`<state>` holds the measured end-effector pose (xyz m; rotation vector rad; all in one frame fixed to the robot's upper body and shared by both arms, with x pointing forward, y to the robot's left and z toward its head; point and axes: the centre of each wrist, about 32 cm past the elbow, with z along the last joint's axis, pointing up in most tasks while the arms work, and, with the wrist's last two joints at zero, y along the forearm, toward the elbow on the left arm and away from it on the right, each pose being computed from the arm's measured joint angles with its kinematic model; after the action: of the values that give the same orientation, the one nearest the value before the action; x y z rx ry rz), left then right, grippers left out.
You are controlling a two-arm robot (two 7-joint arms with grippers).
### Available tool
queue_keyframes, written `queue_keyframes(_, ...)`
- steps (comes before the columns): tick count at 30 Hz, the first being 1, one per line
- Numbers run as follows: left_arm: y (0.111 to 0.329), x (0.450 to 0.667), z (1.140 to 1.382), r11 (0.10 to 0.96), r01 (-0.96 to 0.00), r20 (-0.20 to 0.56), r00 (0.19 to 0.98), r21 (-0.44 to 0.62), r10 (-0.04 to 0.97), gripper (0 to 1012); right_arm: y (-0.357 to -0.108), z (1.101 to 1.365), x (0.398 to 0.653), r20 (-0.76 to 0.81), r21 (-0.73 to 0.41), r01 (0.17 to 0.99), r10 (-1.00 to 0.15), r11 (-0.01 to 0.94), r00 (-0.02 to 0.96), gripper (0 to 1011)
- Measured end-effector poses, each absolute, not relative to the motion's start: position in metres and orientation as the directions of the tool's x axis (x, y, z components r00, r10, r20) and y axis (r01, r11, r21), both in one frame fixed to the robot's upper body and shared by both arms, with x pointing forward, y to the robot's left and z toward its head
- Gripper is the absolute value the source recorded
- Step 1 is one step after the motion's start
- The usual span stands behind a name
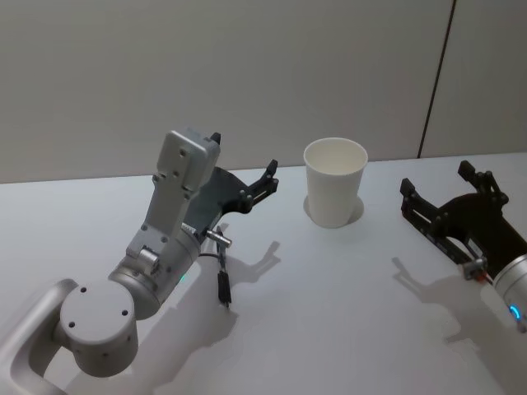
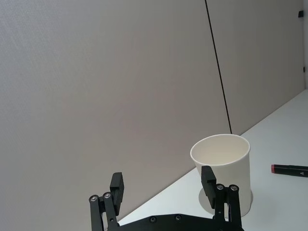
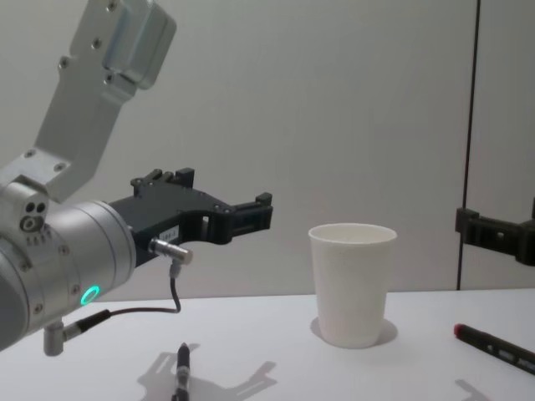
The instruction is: Place the pen into the pen holder.
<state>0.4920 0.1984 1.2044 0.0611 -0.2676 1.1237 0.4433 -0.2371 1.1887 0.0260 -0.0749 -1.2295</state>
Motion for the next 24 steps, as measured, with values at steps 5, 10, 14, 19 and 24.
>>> queue_keyframes(5, 0.1984, 0.492, 1.2044, 0.434, -0.897, 0.242, 0.404, -0.086, 0.882, 1001, -0.2371, 1.1887, 0.4433, 0.043, 0.06, 0.94, -0.942, 0.335, 0.333, 1001)
queue_keyframes(10, 0.1984, 0.492, 1.2044, 0.434, -0.897, 0.242, 0.404, -0.086, 0.882, 1001, -0.2371, 1.1887, 0.4433, 0.043, 0.06, 0.94, -0.942, 0.335, 0.333, 1001)
queue_keyframes(14, 0.1984, 0.492, 1.2044, 0.434, -0.897, 0.242, 0.404, -0.086, 0.882, 1001, -0.2371, 1.1887, 0.4433, 0.043, 0.06, 0.94, -0.942, 0.335, 0.333, 1002)
queue_keyframes(19, 0.1984, 0.492, 1.2044, 0.434, -0.897, 0.242, 0.404, -0.086, 0.882, 1001, -0.2371, 1.1887, 0.4433, 0.043, 0.06, 0.94, -0.942, 0.335, 0.333, 1001)
queue_keyframes(24, 0.1984, 0.492, 1.2044, 0.434, -0.897, 0.242, 0.404, -0.086, 0.882, 1001, -0.2371, 1.1887, 0.4433, 0.043, 0.06, 0.94, -0.942, 0.335, 0.333, 1001)
